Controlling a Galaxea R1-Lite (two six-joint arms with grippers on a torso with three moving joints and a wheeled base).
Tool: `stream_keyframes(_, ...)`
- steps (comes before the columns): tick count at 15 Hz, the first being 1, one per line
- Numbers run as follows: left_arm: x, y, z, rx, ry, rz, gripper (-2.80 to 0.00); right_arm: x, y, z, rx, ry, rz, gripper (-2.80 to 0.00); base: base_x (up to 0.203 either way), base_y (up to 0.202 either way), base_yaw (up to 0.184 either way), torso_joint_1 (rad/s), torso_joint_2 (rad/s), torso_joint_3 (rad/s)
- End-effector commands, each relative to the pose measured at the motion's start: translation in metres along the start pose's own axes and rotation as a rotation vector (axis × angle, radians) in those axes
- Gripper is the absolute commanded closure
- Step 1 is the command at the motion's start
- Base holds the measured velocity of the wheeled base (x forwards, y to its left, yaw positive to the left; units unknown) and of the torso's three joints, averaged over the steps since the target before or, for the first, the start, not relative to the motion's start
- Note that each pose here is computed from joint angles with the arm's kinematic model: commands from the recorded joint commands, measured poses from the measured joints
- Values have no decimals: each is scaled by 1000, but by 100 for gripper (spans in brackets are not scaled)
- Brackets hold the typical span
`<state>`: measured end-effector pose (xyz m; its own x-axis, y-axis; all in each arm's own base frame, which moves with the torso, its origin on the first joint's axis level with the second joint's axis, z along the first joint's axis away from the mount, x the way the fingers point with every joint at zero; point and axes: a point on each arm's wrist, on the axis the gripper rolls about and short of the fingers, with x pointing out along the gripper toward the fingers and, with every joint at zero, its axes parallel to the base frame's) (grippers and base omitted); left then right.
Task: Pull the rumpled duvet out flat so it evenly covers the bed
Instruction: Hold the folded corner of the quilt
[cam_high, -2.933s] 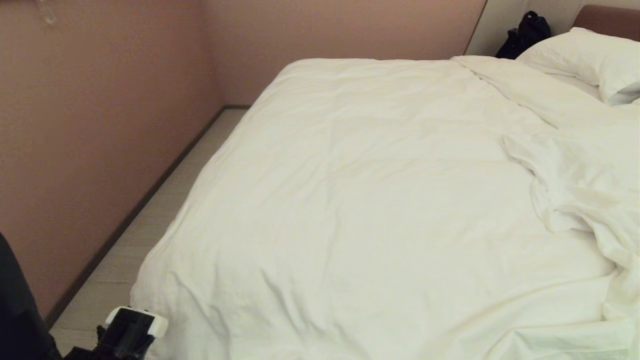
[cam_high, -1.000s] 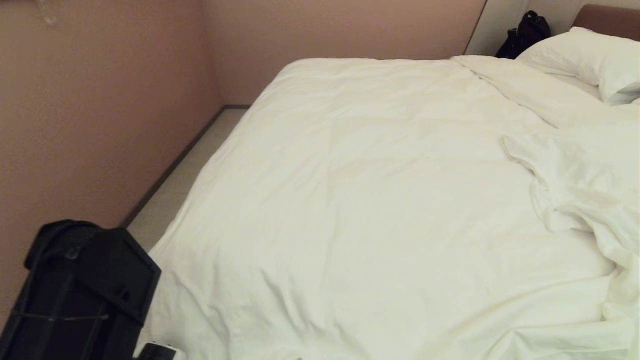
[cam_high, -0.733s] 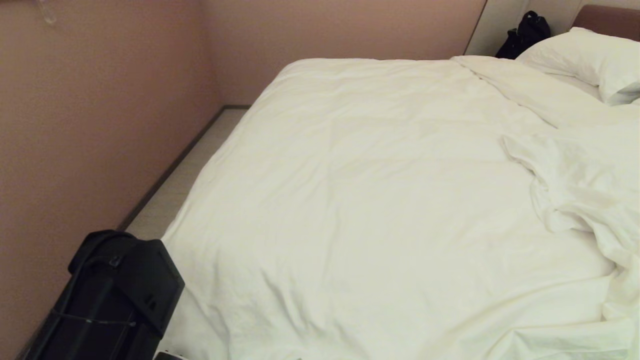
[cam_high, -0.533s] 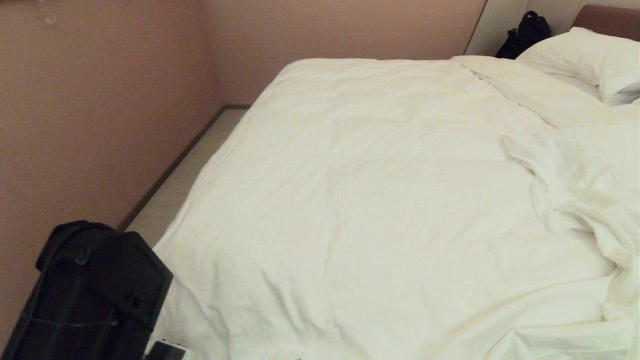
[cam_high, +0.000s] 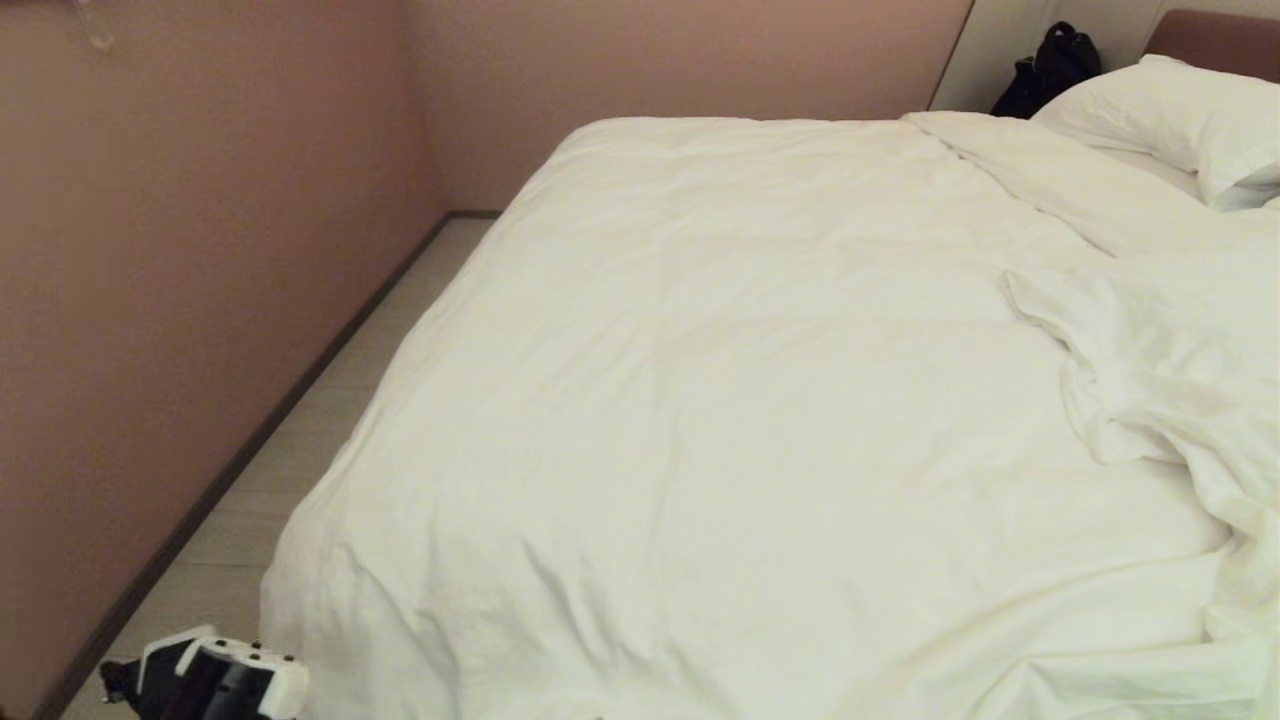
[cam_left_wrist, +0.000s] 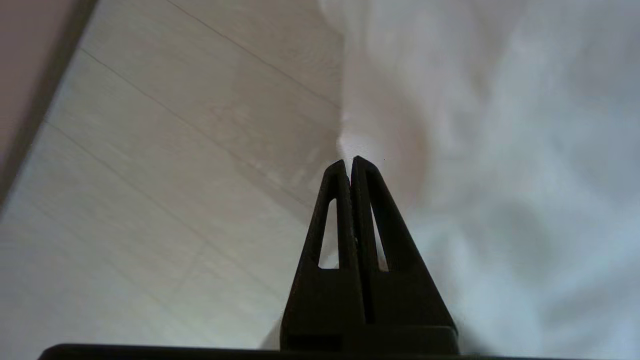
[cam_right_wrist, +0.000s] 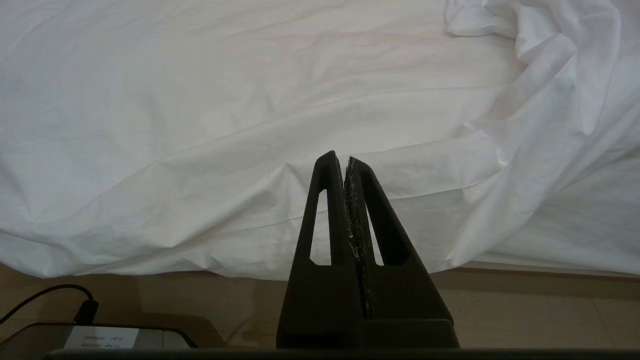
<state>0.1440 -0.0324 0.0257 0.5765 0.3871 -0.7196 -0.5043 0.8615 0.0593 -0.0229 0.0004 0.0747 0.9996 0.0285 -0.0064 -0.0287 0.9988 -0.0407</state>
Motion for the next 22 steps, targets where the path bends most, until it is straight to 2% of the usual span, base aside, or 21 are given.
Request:
stream_keyframes(1, -33, 15, 15, -58, -130, -93, 0, 0, 0, 0, -1, 1, 1, 0, 0, 0, 0, 0, 0, 0)
stream_keyframes(4, -75, 37, 30, -88, -288, -208, 0, 0, 0, 0, -1, 1, 2, 0, 0, 0, 0, 0, 0, 0)
stream_keyframes(6, -107, 56, 37, -91, -363, -313, 0, 0, 0, 0, -1, 1, 1, 0, 0, 0, 0, 0, 0, 0)
stream_keyframes(8, -137, 77, 37, -55, -370, -416, 0, 0, 0, 0, -1, 1, 1, 0, 0, 0, 0, 0, 0, 0)
stream_keyframes(10, -154, 90, 35, -4, -344, -473, 0, 0, 0, 0, -1, 1, 2, 0, 0, 0, 0, 0, 0, 0)
stream_keyframes(12, -165, 98, 37, -12, -415, -498, 0, 0, 0, 0, -1, 1, 2, 0, 0, 0, 0, 0, 0, 0)
stream_keyframes(13, -171, 103, 37, -8, -458, -507, 0, 0, 0, 0, -1, 1, 1, 0, 0, 0, 0, 0, 0, 0)
stream_keyframes(15, -180, 111, 36, 41, -546, -509, 0, 0, 0, 0, -1, 1, 1, 0, 0, 0, 0, 0, 0, 0)
stream_keyframes(16, -182, 113, 36, 45, -559, -506, 0, 0, 0, 0, -1, 1, 2, 0, 0, 0, 0, 0, 0, 0)
stream_keyframes(17, -187, 119, 33, 41, -603, -503, 0, 0, 0, 0, -1, 1, 2, 0, 0, 0, 0, 0, 0, 0)
stream_keyframes(22, -203, 133, 14, -43, -766, -285, 0, 0, 0, 0, -1, 1, 1, 0, 0, 0, 0, 0, 0, 0)
